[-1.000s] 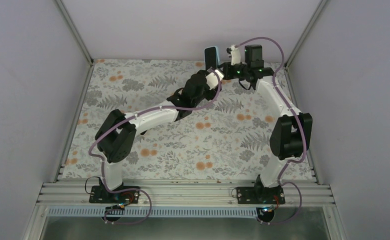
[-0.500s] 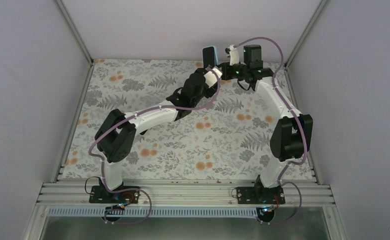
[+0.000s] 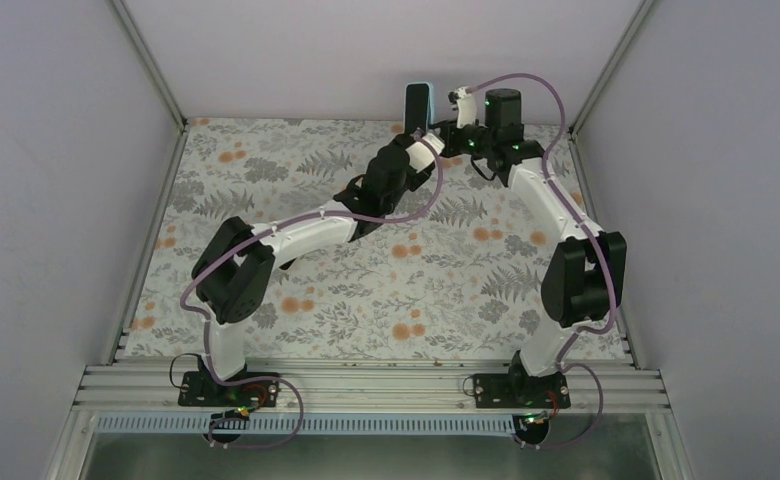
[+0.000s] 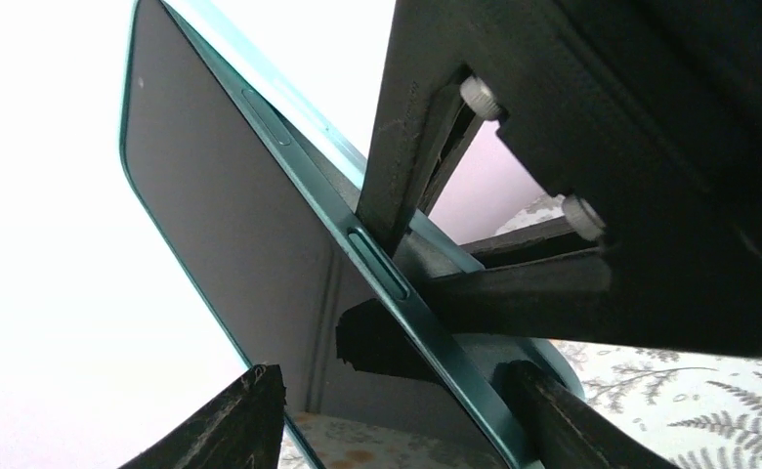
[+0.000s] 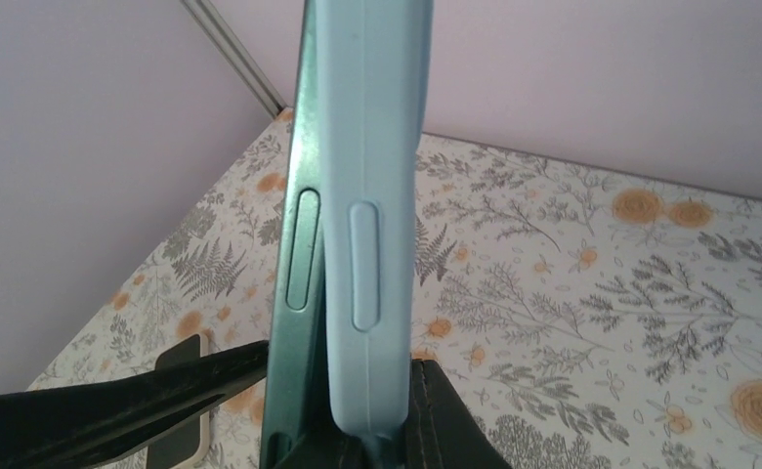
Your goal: Take the phone out of the phone case
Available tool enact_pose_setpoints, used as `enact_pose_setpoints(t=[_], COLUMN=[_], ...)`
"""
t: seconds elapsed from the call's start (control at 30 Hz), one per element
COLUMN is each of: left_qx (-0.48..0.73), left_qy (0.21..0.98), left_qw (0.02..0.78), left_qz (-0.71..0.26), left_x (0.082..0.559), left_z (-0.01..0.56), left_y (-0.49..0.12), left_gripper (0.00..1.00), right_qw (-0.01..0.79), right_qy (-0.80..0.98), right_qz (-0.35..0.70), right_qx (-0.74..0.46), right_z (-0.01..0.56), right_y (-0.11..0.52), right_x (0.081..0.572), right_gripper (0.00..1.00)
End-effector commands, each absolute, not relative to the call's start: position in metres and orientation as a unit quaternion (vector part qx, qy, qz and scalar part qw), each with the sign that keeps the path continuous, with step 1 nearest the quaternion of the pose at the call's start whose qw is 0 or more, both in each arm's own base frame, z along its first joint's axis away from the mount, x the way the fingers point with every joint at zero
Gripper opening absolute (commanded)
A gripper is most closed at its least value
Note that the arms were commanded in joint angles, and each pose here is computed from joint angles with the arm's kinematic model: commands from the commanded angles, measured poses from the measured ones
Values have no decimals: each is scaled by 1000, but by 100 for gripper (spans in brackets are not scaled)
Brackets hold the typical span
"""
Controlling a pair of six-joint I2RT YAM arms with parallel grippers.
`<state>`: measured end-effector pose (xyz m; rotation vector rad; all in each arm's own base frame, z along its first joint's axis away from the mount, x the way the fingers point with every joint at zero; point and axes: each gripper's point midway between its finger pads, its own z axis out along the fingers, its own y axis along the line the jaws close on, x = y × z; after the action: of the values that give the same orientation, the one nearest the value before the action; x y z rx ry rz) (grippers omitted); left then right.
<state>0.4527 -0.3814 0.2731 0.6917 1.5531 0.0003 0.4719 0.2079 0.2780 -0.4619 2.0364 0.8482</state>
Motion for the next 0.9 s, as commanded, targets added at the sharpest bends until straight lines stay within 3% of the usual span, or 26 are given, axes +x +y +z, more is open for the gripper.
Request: enact_pose_setpoints(t=[0.0, 0.27, 0.47, 0.67, 0.87], left_qx=[187, 174, 162, 132, 137], left_qy=[663, 610, 594, 578, 584], left_qw=[716, 753, 764, 775, 769], left_qz=[109, 174, 192, 220, 218], left_x=[501, 500, 506, 507, 514], left_z=[325, 344, 349, 359, 361], left_y=[-298, -280, -274, -259, -256], left_gripper=[55, 55, 49, 40, 20], right_qw=[414, 372, 356, 351, 334], right_qy=[804, 808, 807, 805, 804], right_qz=[376, 404, 421, 428, 442], right_qx=[-205, -212, -212, -211, -216], right_z=[295, 272, 264, 264, 254], right_y=[221, 241, 250, 253, 260], right_x=[445, 444, 436, 429, 423], right_gripper=[3, 3, 3, 3, 3])
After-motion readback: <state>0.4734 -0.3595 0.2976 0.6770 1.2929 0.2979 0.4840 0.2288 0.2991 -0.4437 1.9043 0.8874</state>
